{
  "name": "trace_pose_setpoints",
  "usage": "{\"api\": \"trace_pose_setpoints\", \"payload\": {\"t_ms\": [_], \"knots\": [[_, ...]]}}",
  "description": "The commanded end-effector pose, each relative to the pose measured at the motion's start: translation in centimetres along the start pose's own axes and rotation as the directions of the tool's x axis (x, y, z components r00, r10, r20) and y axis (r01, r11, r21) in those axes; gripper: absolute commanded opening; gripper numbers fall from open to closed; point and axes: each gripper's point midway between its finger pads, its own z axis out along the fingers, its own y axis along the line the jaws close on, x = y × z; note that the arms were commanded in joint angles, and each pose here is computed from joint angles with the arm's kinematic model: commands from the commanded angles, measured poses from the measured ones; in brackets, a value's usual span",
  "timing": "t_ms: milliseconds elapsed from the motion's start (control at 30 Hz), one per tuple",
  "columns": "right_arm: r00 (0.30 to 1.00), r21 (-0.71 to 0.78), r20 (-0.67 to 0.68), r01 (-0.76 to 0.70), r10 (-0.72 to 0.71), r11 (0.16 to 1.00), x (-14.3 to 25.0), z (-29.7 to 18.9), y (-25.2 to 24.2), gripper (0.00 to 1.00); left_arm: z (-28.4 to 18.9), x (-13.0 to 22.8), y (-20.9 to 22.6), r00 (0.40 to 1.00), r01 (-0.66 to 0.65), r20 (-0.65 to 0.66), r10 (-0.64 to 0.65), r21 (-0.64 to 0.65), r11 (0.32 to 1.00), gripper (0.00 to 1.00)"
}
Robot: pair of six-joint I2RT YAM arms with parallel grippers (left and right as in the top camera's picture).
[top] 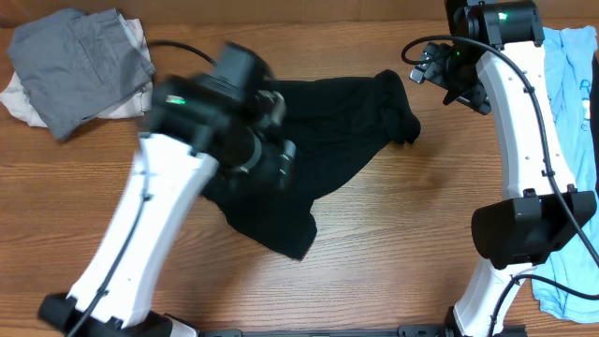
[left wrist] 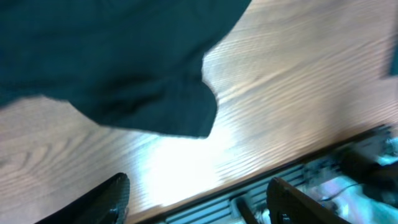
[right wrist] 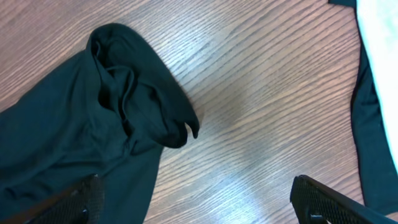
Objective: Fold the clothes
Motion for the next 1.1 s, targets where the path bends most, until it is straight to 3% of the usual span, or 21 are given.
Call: {"api": "trace_pose_setpoints", "payload": {"t_ms": [0,133,333,667,1067], "knots": [[0.999,-0.013,0.007,-0.038,0.039,0.999,-0.9,-0.2,-1.2,1.0,4.4,1.5,0.8,0.993,0.069,-0.088,-0.079,-0.107,0.992,0.72],[0.994,-0.06,-0.012,-0.111,0.11,0.992,-2.7,0.3,-3.5,1.0,8.1,3.4,0.5,0.984,0.041,-0.167,-0.056,-0.09,0.995,0.7],[0.994,-0.199,-0.075,-0.094,0.08,0.976,-3.9,0.7,-5.3,1.0,12.8,5.2,-2.7,0.978,-0.123,-0.18,0.11,-0.063,0.99,0.73],[0.986,-0.164,-0.153,-0.09,0.064,0.982,-1.8,3.2,-5.2,1.0,19.4,8.6,-1.2,0.937,-0.111,-0.348,0.031,-0.212,0.971,0.69],[0.979,-0.164,-0.193,-0.096,0.063,0.982,-0.6,6.5,-4.9,1.0,23.5,8.1,-0.6,0.926,-0.129,-0.375,0.033,-0.233,0.964,0.63]]}}
